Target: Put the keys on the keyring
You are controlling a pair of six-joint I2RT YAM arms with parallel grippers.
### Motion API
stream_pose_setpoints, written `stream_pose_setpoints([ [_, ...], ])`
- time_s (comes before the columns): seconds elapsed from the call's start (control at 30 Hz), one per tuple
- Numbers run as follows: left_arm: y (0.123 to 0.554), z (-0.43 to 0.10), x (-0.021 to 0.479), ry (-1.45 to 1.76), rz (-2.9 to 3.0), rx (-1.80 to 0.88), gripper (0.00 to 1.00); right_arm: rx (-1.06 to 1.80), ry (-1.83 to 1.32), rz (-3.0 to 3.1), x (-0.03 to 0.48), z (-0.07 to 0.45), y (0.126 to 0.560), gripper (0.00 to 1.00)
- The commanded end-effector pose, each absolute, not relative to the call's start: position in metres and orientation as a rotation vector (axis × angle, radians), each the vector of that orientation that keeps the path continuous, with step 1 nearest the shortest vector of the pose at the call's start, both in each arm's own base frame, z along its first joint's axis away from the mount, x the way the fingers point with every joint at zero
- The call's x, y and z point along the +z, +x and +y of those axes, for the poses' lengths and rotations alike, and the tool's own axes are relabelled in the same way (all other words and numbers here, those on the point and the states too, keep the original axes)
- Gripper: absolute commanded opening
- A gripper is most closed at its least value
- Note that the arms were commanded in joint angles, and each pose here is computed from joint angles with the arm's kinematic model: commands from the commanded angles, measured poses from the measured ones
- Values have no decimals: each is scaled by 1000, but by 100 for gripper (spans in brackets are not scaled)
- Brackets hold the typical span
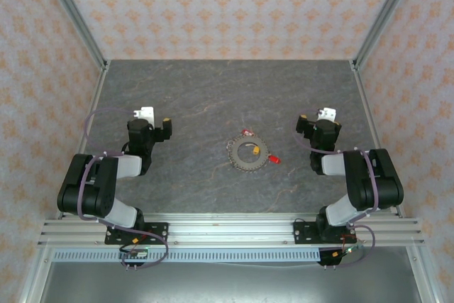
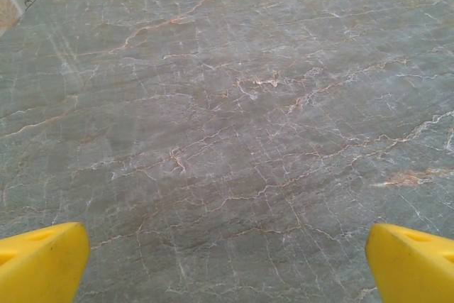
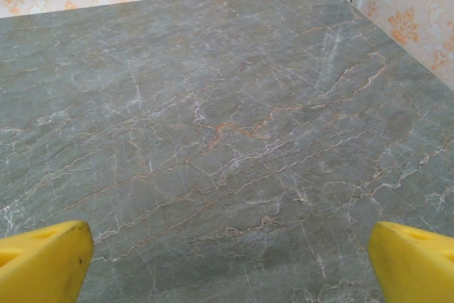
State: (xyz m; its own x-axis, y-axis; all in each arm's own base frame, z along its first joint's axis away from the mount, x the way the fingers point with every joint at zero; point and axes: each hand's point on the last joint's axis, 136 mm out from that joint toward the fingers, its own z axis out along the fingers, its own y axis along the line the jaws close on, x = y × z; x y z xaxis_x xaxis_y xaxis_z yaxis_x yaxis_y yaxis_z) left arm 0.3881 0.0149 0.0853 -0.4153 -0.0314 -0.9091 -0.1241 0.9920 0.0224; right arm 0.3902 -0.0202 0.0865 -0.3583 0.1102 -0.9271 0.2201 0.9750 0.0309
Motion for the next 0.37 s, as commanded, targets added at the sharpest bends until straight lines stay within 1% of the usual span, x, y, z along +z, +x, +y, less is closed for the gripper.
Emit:
stream_pose_setpoints([
  [0.0, 394, 18, 93, -119, 1969, 114, 100, -111, 251, 1928, 91, -21, 391, 99],
  [0.33, 394, 24, 94, -156, 1971, 148, 100, -105, 250, 1933, 90, -21, 392, 99],
])
